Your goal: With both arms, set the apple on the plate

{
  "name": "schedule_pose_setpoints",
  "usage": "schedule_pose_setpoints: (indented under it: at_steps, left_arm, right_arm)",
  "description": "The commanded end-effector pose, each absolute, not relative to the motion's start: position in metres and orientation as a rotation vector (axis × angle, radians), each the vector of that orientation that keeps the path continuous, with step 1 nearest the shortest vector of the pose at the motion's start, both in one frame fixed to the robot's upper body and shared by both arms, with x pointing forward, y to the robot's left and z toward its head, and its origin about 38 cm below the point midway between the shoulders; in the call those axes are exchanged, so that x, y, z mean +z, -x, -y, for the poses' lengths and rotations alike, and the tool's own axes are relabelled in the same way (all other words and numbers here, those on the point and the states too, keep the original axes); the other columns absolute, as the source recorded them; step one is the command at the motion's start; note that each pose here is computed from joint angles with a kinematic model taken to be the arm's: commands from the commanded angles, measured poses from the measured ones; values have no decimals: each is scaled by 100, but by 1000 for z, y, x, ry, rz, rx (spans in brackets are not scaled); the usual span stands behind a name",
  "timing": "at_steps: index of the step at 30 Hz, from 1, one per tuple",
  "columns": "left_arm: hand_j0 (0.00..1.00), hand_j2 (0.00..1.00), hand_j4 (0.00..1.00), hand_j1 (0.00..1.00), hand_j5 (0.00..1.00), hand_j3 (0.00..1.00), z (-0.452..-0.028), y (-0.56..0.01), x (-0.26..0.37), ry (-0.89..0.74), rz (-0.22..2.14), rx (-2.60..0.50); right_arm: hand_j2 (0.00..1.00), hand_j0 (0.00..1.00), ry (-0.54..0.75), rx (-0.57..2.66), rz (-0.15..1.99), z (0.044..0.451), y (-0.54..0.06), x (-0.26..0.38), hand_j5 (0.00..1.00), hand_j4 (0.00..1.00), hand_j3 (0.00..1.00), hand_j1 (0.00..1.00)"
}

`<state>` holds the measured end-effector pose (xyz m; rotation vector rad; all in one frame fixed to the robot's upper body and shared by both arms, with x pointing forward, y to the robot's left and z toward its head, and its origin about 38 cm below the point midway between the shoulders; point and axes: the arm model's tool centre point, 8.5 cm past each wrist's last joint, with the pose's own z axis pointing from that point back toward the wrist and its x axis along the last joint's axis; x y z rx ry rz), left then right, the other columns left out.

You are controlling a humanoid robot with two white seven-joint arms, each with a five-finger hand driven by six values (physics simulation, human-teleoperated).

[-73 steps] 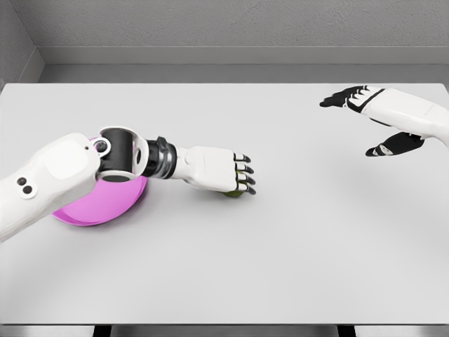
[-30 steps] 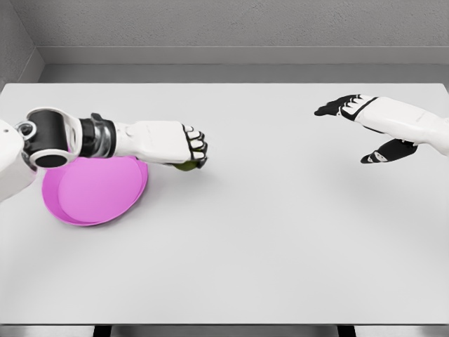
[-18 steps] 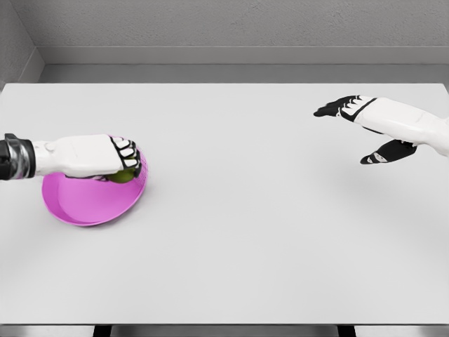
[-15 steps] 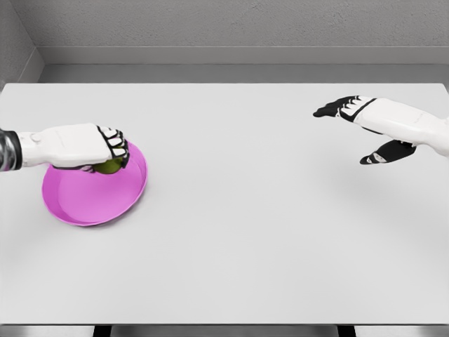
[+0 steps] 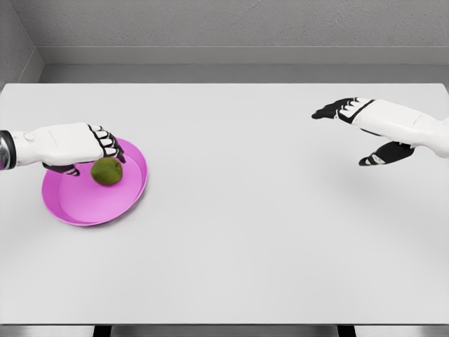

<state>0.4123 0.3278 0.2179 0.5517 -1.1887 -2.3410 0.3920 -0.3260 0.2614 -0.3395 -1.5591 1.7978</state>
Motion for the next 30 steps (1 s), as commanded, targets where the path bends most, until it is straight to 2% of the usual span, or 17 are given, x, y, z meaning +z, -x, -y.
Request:
schedule_pose_setpoints:
  at_steps: [1, 5, 6, 9, 30]
  left_arm:
    - [100, 100, 100, 100, 100, 100, -328, -412, 218, -556, 1186, -2340]
    - [100, 100, 100, 100, 100, 100, -332, -414, 225, -514, 1256, -2263]
    - [100, 100, 100, 100, 100, 100, -340, -418, 225, -460, 1299, -2171]
    - [100, 100, 100, 100, 100, 100, -363, -427, 232, -450, 1335, -2032]
    - [100, 100, 100, 100, 100, 100, -365, -429, 240, -467, 1364, -2007]
  right_arm:
    - [100, 100, 335, 1793, 1562, 326, -392, 262, 100, 100, 100, 100]
    - [100, 100, 336, 1794, 1561, 326, -392, 262, 100, 100, 100, 100]
    - [100, 100, 336, 1794, 1561, 326, -392, 262, 100, 100, 100, 100]
    - [100, 100, 336, 1794, 1561, 326, -392, 262, 100, 100, 100, 100]
    - [100, 100, 335, 1793, 1560, 326, -392, 261, 100, 100, 100, 100]
